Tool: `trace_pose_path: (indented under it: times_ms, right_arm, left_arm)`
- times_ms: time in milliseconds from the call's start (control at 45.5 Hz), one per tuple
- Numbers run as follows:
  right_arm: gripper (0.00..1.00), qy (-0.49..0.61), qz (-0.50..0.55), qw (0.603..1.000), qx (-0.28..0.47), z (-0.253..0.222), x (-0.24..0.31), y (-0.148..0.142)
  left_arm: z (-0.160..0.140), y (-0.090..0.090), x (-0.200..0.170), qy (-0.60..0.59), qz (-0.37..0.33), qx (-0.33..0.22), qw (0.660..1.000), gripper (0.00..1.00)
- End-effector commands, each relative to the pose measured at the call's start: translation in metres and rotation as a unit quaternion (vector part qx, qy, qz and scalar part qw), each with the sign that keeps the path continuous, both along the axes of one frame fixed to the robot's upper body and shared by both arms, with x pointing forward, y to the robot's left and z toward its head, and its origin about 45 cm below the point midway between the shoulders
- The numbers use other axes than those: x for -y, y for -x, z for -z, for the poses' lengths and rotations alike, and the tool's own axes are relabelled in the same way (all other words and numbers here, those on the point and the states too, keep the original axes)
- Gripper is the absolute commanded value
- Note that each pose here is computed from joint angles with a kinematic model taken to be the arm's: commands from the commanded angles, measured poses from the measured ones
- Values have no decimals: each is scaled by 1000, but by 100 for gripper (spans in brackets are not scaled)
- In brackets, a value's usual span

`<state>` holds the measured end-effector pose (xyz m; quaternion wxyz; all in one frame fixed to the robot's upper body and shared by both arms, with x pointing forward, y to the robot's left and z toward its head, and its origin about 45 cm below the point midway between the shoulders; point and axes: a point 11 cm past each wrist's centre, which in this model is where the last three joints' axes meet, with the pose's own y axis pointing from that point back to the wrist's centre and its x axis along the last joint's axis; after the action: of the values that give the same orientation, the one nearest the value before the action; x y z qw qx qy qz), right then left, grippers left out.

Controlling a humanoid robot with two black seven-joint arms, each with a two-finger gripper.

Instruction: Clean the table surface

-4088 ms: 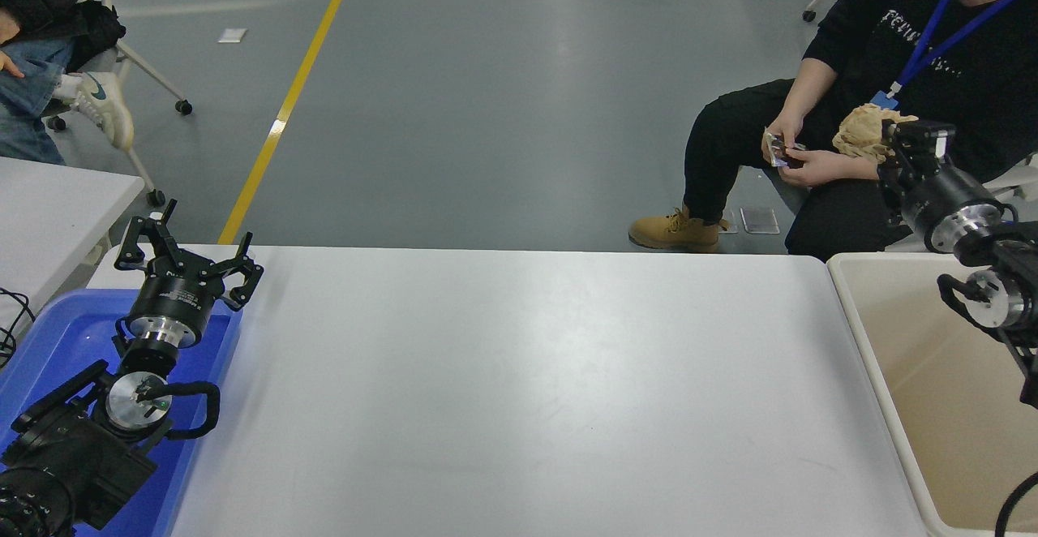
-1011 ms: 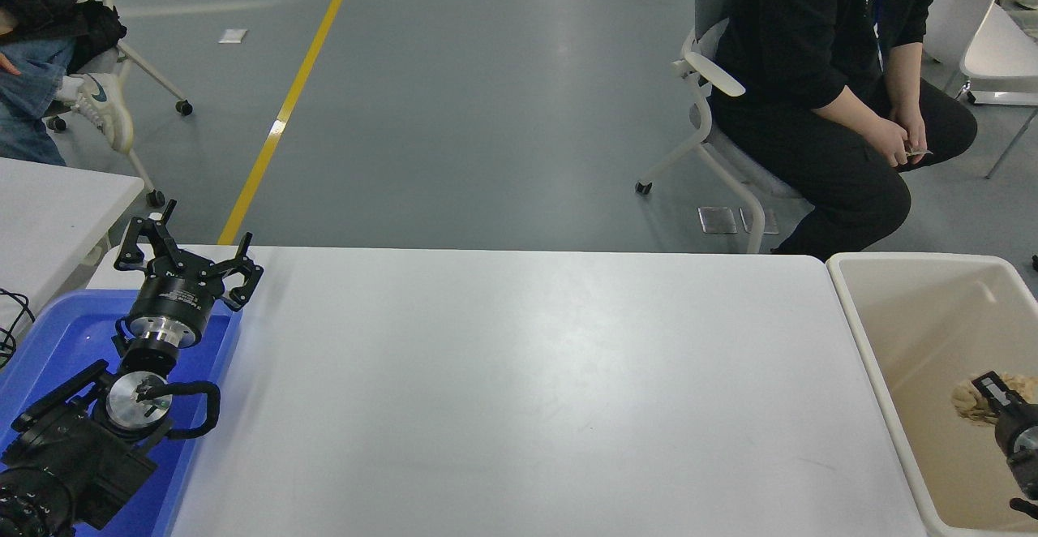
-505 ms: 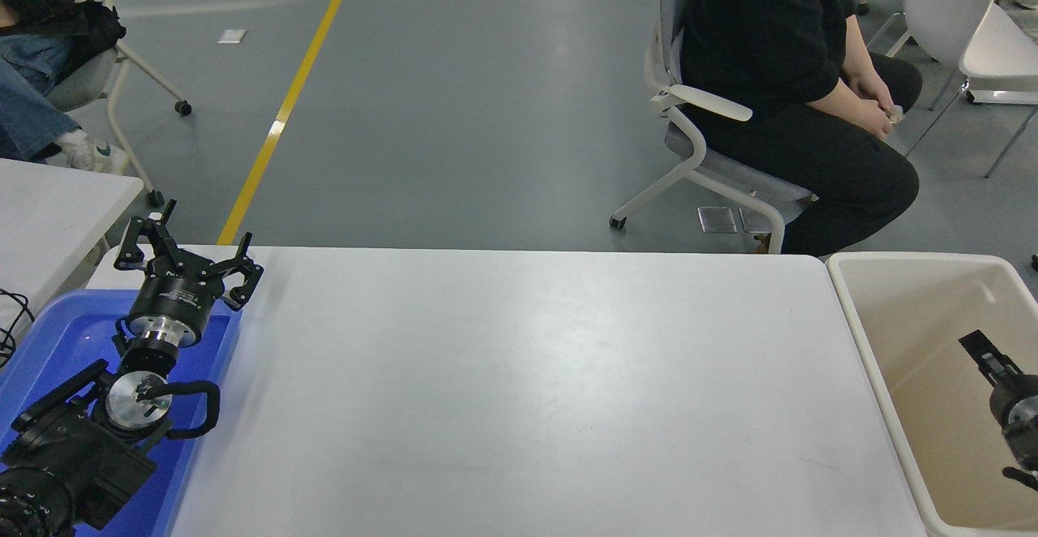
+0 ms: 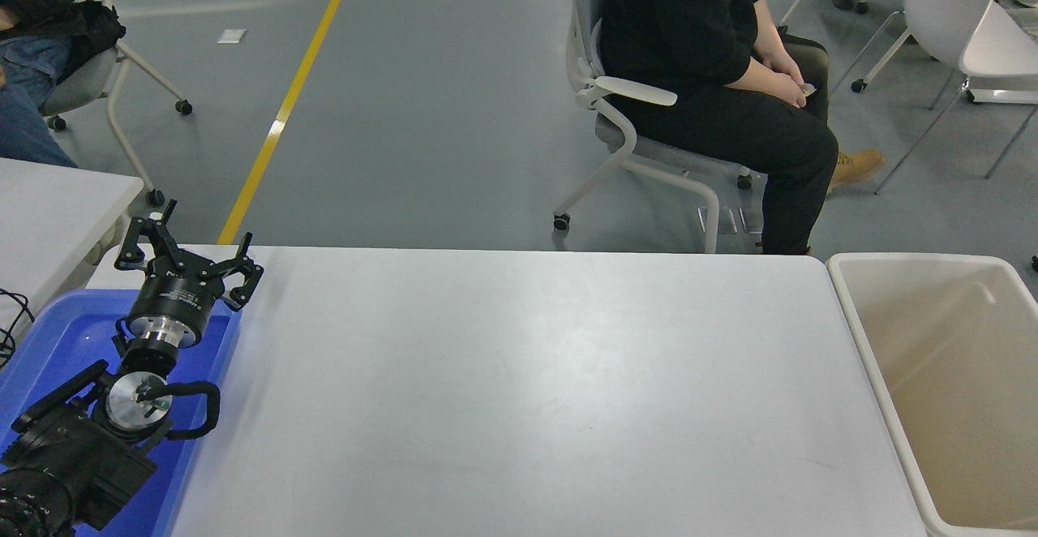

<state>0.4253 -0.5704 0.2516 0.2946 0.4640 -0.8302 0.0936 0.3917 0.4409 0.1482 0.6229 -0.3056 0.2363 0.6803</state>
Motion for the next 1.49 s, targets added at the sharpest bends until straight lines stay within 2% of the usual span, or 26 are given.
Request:
trace_pose_path:
  times_ms: [0,88,220,549,813,1473]
  right_arm:
    - [98,-145,3,979,144,-46,-23,-33]
    - [98,-222,0,954,199,-54,-38,-43]
    - [98,-287,-45,926,242,-70,-72,-60]
    - [98,-324,-133,885,307,-80,-125,-64]
    - [98,-351,-136,880,290,-30,-148,-52]
    - [98,-387,-97,886,234,93,-178,4]
  left_arm:
    - [0,0,0,0,0,0,1000,100]
    - [0,0,0,0,0,0,1000,100]
    - [0,0,0,0,1,0,1000,100]
    - [0,0,0,0,0,0,1000,100]
    - [0,0,0,0,0,1,1000,100]
    - [0,0,0,0,0,0,1000,100]
